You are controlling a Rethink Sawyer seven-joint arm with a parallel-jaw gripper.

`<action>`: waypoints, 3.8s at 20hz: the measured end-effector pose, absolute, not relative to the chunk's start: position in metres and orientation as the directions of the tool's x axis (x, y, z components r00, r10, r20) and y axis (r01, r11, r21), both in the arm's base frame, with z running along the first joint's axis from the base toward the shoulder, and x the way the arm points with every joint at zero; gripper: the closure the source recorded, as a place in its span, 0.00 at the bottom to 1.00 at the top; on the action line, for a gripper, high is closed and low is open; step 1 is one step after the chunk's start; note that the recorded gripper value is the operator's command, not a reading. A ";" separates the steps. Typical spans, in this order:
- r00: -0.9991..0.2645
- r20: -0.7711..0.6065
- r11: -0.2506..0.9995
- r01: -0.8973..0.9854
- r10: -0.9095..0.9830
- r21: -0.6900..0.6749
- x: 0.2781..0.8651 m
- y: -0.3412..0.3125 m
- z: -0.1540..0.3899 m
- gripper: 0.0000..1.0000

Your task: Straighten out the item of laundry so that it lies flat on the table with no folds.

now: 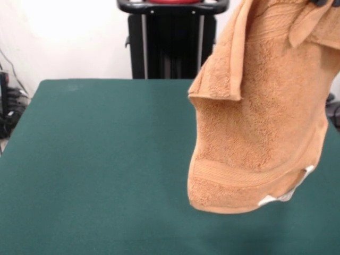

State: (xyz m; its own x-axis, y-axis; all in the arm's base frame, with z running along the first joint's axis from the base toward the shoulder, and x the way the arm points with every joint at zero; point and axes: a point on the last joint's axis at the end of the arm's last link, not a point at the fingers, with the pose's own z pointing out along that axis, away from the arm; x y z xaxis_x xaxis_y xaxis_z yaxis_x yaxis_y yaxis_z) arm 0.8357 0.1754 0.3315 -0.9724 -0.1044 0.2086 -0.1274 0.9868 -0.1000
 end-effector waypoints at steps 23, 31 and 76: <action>-0.998 -0.034 0.988 -0.055 -0.060 -0.145 0.809 0.171 0.399 1.00; -0.995 -0.101 0.991 0.014 0.000 -0.132 0.791 0.138 0.399 1.00; -0.965 -0.256 0.990 0.090 0.059 -0.108 0.671 0.113 0.431 0.00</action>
State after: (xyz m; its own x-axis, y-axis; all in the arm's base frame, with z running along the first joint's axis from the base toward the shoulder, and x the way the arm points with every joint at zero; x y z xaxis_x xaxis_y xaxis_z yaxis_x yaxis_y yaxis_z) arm 0.6710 0.1129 0.4312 -0.9648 0.0593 -0.2564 0.0896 0.9901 -0.1081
